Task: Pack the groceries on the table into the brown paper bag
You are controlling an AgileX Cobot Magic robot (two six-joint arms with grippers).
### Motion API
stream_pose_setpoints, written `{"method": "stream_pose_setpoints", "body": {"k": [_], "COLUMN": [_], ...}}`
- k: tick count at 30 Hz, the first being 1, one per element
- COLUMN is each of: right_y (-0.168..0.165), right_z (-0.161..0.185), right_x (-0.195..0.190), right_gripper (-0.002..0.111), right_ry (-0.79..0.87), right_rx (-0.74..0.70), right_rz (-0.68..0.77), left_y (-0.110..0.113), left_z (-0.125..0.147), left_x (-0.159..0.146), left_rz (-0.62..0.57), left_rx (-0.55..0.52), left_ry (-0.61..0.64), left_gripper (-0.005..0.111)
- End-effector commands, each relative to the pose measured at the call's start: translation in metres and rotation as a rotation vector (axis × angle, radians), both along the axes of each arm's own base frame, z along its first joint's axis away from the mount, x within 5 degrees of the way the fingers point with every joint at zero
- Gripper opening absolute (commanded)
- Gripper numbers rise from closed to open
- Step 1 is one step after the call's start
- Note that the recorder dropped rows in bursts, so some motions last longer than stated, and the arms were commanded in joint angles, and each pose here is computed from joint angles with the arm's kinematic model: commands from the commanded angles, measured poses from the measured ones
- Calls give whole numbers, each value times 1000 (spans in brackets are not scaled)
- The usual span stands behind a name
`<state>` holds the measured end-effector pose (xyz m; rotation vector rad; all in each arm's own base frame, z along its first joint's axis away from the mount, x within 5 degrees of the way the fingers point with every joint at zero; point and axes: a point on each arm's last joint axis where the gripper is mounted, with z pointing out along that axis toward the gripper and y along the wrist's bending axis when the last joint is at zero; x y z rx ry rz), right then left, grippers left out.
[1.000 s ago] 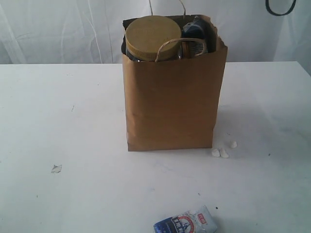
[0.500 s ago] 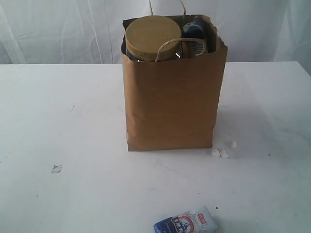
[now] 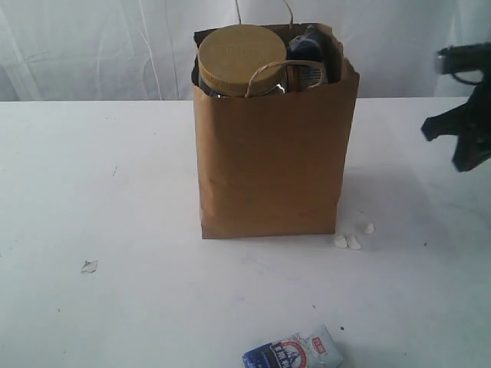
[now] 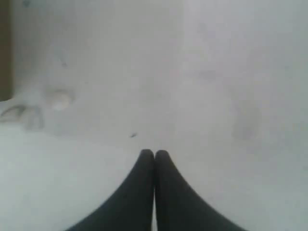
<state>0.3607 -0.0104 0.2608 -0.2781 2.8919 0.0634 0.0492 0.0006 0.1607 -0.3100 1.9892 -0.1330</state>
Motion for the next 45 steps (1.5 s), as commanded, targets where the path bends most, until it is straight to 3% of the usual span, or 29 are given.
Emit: {"method": "stream_pose_setpoints", "body": {"k": [1,11,25,38,40,42,45], "right_y": [27,51,58,72,72,68,64], "right_z": [-34,-85,-107,-125,-124,-117,-97], "right_x": [7,22,30,31,29,23,8], "right_gripper": [4,32,35,27,19,0,0], "right_ry": [64,129,106,135,154,208,314], "right_rx": [180,234,151,146,148,119,94], "right_rz": [214,264,314,343,318,294,318], "left_y": [-1,-1,-1,-1,-1,-1,-1], "left_z": [-3,-3,-3,-3,-3,-3,-3], "left_x": [-1,-1,-1,-1,-1,-1,-1], "left_rz": [-9,-9,-9,-9,-9,-9,-9], "left_rx": [-6,-6,-6,-6,-6,-6,-6], "left_ry": [23,23,23,23,23,23,23], "left_gripper": [0,0,0,0,0,0,0]}}
